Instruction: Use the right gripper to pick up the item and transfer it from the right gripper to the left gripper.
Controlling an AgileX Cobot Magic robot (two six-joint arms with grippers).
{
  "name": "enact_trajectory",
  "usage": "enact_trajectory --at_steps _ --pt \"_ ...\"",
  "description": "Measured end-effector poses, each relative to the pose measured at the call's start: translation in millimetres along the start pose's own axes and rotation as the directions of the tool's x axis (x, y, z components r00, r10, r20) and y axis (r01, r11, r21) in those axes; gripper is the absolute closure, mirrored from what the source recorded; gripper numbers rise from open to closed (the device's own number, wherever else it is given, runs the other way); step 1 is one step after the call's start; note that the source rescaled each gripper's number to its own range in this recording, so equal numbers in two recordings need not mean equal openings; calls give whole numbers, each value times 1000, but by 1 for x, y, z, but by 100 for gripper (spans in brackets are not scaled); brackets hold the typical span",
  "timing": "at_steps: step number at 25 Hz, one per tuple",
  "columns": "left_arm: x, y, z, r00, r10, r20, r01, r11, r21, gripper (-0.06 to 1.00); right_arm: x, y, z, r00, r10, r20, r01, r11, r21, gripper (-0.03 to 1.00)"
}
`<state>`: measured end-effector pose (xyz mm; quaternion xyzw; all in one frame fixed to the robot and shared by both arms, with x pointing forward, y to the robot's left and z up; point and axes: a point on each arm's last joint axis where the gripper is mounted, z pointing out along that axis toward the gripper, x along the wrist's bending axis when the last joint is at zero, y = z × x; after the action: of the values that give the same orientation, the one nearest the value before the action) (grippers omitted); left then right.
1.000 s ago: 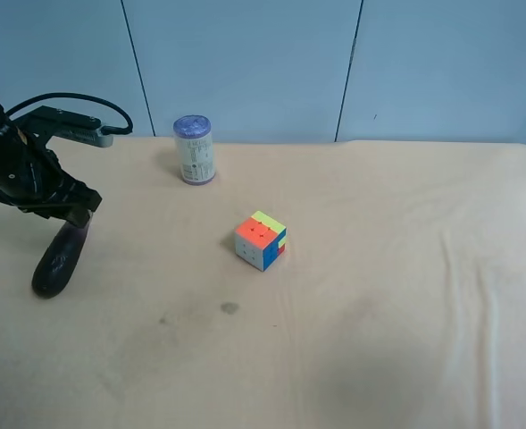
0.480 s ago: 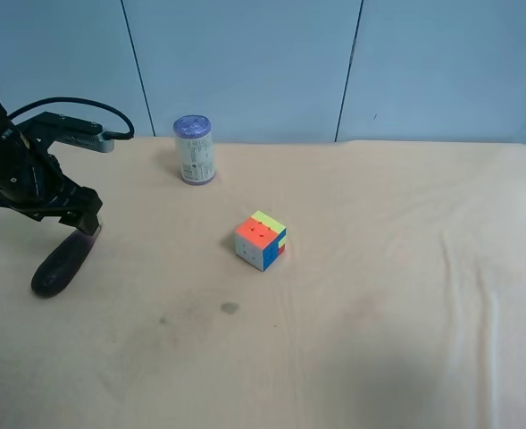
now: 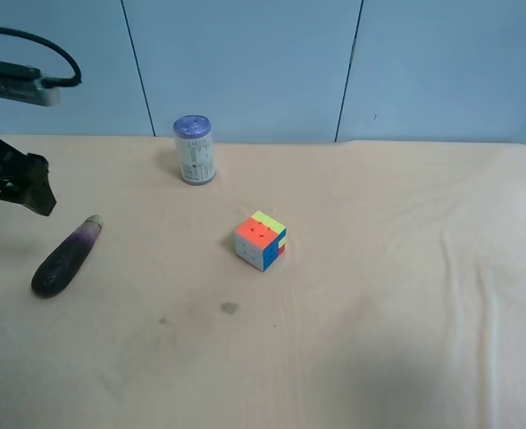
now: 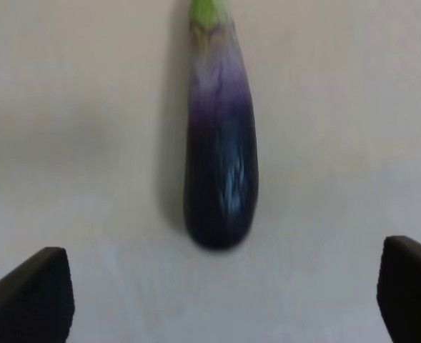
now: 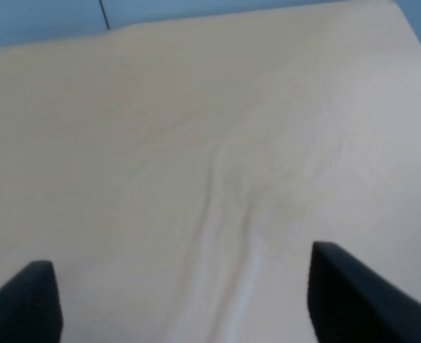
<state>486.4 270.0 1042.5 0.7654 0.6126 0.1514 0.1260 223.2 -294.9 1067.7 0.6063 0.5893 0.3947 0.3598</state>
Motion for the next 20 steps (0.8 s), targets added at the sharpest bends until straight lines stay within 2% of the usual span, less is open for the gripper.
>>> enact_trajectory --at_steps 4,8,12,20 --pt "-2 -26 -48 999 -26 21 26 1000 -7 -3 0 0 0 1000 0 0 0 1000 0 42" --pt "-8 -59 -88 996 -53 77 57 997 -44 -3 0 0 0 1000 0 0 0 1000 0 42" --pt "-15 -96 -106 990 -62 123 76 991 -110 -3 0 0 0 1000 0 0 0 1000 0 42" --pt "-21 -166 -115 991 -50 122 83 953 -290 -3 0 0 0 1000 0 0 0 1000 0 42"
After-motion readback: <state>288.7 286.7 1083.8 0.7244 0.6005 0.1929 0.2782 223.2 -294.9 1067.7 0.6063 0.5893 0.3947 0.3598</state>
